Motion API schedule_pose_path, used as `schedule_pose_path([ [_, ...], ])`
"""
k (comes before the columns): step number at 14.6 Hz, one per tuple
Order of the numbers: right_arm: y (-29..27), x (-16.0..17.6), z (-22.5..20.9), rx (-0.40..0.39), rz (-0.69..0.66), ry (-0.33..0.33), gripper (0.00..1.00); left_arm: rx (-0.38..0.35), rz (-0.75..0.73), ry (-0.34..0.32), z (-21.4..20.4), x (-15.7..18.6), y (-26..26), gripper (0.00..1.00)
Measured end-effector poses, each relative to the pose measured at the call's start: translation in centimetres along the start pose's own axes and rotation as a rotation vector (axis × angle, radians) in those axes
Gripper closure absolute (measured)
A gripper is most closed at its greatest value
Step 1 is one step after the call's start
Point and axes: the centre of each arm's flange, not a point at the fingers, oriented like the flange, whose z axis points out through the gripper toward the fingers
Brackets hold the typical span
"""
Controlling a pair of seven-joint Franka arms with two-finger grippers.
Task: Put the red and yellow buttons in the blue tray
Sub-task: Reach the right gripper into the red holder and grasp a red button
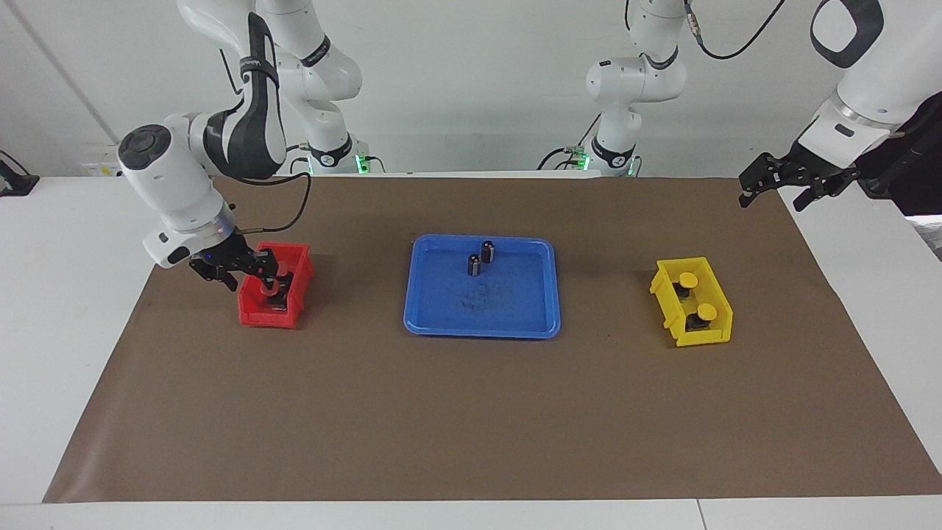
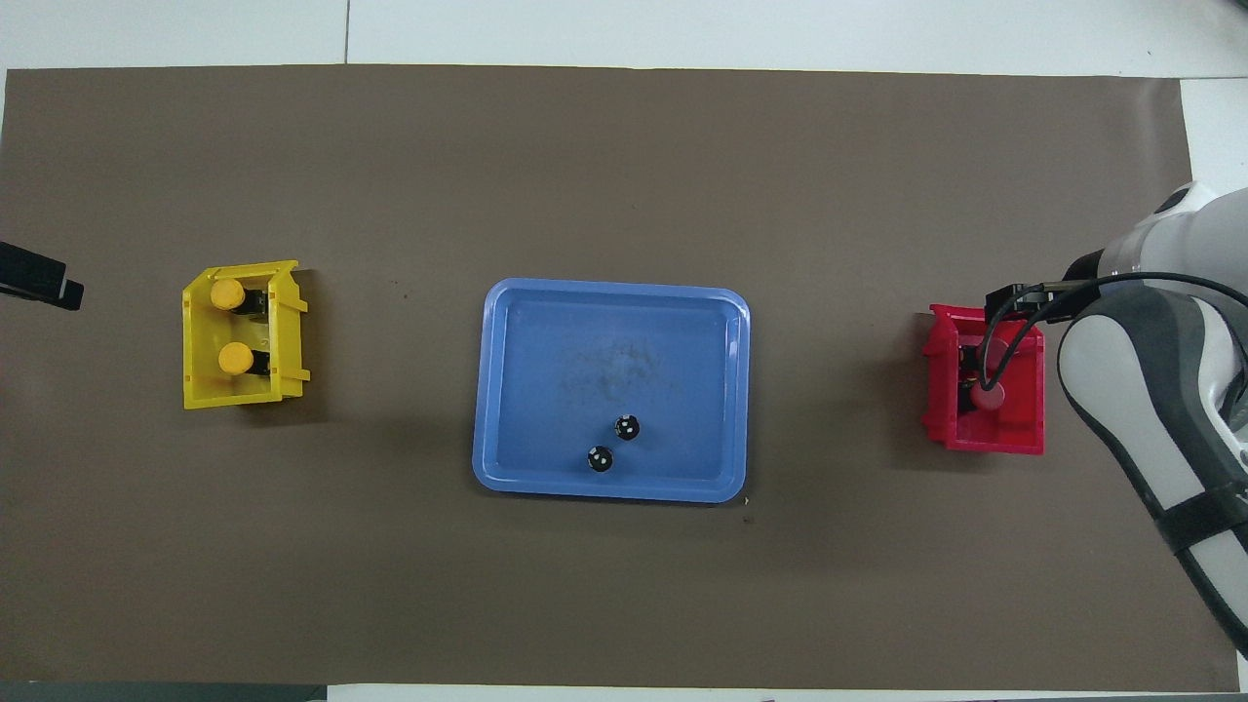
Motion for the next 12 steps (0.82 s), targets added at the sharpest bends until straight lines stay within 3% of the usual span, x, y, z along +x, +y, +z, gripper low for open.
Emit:
schedule_pose_path([
  [3, -0.6, -0.5, 1.7, -0.003, -0.009, 0.021, 0.33, 0.000, 0.000, 0.000, 0.0, 0.0, 0.0, 0.00],
  [12, -0.2, -1.8, 3.9, -0.003, 0.001, 0.000, 0.35, 0.000, 0.000, 0.000, 0.0, 0.0, 0.0, 0.00],
])
